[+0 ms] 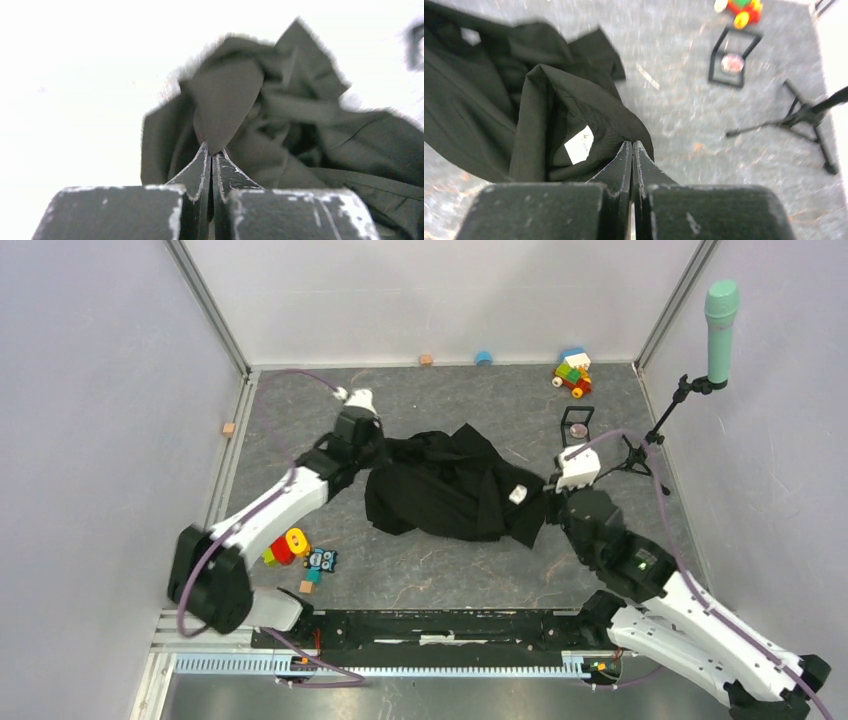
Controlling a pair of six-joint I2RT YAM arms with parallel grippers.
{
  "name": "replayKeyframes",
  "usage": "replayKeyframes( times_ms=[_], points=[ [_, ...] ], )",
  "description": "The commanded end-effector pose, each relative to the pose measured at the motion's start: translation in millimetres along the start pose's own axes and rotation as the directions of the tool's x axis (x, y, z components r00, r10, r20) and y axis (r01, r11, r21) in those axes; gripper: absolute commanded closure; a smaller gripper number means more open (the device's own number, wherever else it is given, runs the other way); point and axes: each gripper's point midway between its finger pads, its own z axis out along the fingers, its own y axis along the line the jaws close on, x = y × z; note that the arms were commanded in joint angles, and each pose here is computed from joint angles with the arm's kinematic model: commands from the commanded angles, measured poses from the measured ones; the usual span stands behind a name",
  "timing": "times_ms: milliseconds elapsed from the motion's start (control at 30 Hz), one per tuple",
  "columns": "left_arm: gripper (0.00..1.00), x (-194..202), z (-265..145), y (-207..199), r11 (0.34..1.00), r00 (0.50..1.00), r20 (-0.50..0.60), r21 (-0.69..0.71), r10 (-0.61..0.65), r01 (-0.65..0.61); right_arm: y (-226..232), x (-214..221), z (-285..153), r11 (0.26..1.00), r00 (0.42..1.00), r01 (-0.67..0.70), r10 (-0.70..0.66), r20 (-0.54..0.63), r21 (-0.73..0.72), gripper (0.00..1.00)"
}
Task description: Pin the brooch onto the clothing
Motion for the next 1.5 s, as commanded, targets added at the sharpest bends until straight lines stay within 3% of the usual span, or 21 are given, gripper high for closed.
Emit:
replayKeyframes(
  times_ms=[0, 133, 333, 600, 867, 1167, 1467],
  points=[
    [0.98, -126.3, -105.4, 11.2, 0.995, 0.924, 0.371, 0.028, -0.097, 0.094, -23.7, -112.5, -31.2, 0.997, 0.973, -0.024, 0.007, 0.229, 0.071, 1.00],
    [0.98, -184.7, -201.6, 26.6, 0.992, 0.815, 0.568, 0.038, -0.119, 0.119, -40.9, -204.9, -75.1, 0.995, 0.915, -0.074, 0.043, 0.402, 0.063, 1.00],
    [0.98, -237.2, -350.5, 29.2, 0.992, 0.598, 0.792, 0.110, -0.123, 0.058, -59.6, -325.3, -167.7, 0.996, 0.728, -0.066, 0.092, 0.679, -0.064, 1.00],
    [0.98, -249.2, -462.5, 12.1, 0.975, 0.467, 0.877, 0.184, -0.108, -0.120, -57.6, -392.7, -244.2, 0.982, 0.542, 0.063, 0.118, 0.832, -0.181, 1.00],
    [0.98, -246.9, -508.0, 9.0, 0.963, 0.421, 0.901, 0.199, -0.107, -0.182, -57.9, -409.4, -272.6, 0.972, 0.446, 0.098, 0.150, 0.883, -0.214, 1.00],
    [0.98, -248.2, -506.0, 6.4, 0.962, 0.436, 0.898, 0.169, -0.061, -0.213, -81.5, -445.0, -308.3, 0.990, 0.280, 0.053, 0.112, 0.953, -0.132, 1.00],
    [0.98, -227.2, -567.0, 8.5, 0.934, 0.348, 0.926, 0.245, -0.146, -0.259, -78.6, -438.3, -376.3, 0.949, 0.073, 0.172, 0.256, 0.964, -0.265, 1.00]
  ],
)
